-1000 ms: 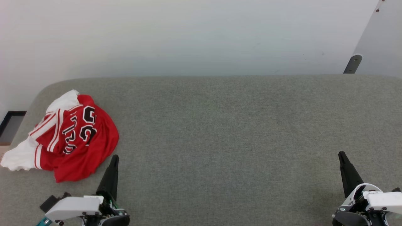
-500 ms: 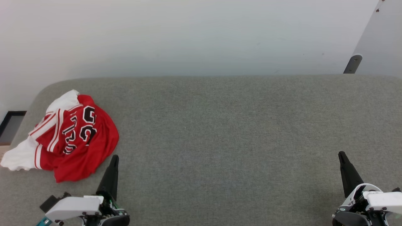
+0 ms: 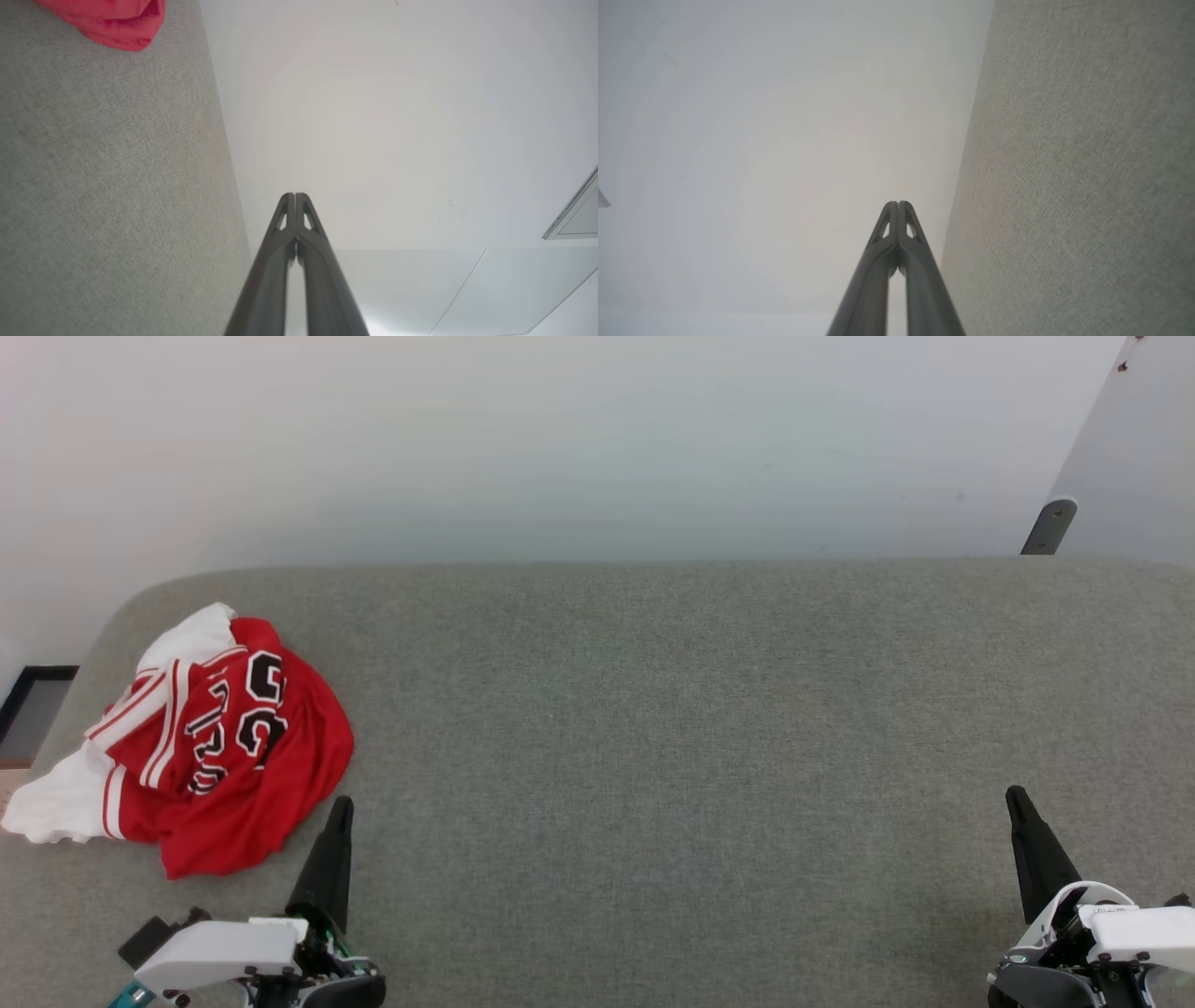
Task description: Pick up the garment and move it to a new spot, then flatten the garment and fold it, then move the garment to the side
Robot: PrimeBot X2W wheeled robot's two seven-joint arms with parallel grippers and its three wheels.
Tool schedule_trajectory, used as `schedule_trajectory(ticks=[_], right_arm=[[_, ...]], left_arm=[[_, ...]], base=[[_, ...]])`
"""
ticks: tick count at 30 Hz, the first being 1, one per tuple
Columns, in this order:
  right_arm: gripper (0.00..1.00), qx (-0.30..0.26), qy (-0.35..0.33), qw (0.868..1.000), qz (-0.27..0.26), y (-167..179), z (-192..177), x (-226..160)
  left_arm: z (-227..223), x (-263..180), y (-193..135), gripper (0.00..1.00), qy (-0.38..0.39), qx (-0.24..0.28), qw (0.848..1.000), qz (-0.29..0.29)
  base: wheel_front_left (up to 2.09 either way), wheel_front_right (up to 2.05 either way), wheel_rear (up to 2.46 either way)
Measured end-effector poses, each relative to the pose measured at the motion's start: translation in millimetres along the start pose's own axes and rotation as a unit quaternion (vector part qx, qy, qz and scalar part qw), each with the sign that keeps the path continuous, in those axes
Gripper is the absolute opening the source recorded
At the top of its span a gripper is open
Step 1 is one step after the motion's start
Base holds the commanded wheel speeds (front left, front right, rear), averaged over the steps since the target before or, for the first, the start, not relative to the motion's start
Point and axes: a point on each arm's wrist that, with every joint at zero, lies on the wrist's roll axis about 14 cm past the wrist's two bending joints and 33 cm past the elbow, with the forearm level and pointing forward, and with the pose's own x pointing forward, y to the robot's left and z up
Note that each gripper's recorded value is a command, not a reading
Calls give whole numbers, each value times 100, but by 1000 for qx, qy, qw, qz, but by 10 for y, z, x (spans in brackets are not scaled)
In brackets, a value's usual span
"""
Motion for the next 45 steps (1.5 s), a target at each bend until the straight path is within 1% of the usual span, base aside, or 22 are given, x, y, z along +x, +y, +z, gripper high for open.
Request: schedule_trajectory(ticks=[3,5,6,8,10,19,24,31,42,43,44,45], right_arm=[[0,0,0,1000,-1,-8,0,-2],[0,2,-1,1000,-14,-96,0,-33],[100,3,-1,1000,-24,-158,1,-62],[100,5,-2,999,-42,-282,1,-123],[100,5,-4,999,-51,-345,-2,-160],[100,-7,-3,999,-39,-265,-67,-136],[100,-20,-2,999,-34,-227,-96,-128],[100,-54,-4,998,-27,-178,-96,-120],[100,-143,0,990,-17,-118,-112,-113],[100,-143,0,990,-17,-118,-112,-113],[100,-161,1,987,-16,-109,-117,-112],[100,-174,1,985,-15,-104,-117,-112]], left_arm=[[-1,-3,9,0,0,0,1000,1],[-10,-43,109,0,0,-3,1000,16],[-17,-75,178,100,0,-5,1000,26],[-31,-141,311,100,0,-8,999,46],[-38,-182,375,100,-1,-9,998,56],[-68,-155,236,100,-2,-3,999,40],[-62,-154,188,100,-5,9,999,36],[-31,-150,122,100,-7,54,998,31],[18,-170,66,100,-12,144,989,28],[18,-170,66,100,-12,144,989,28],[41,-175,63,100,-13,169,985,30],[54,-179,67,100,-14,182,983,32]], base=[[0,0,0],[0,0,0],[0,0,0],[0,0,0],[0,0,0],[0,0,0],[0,0,0],[0,0,0],[0,0,0],[0,0,0],[0,0,0],[0,0,0]])
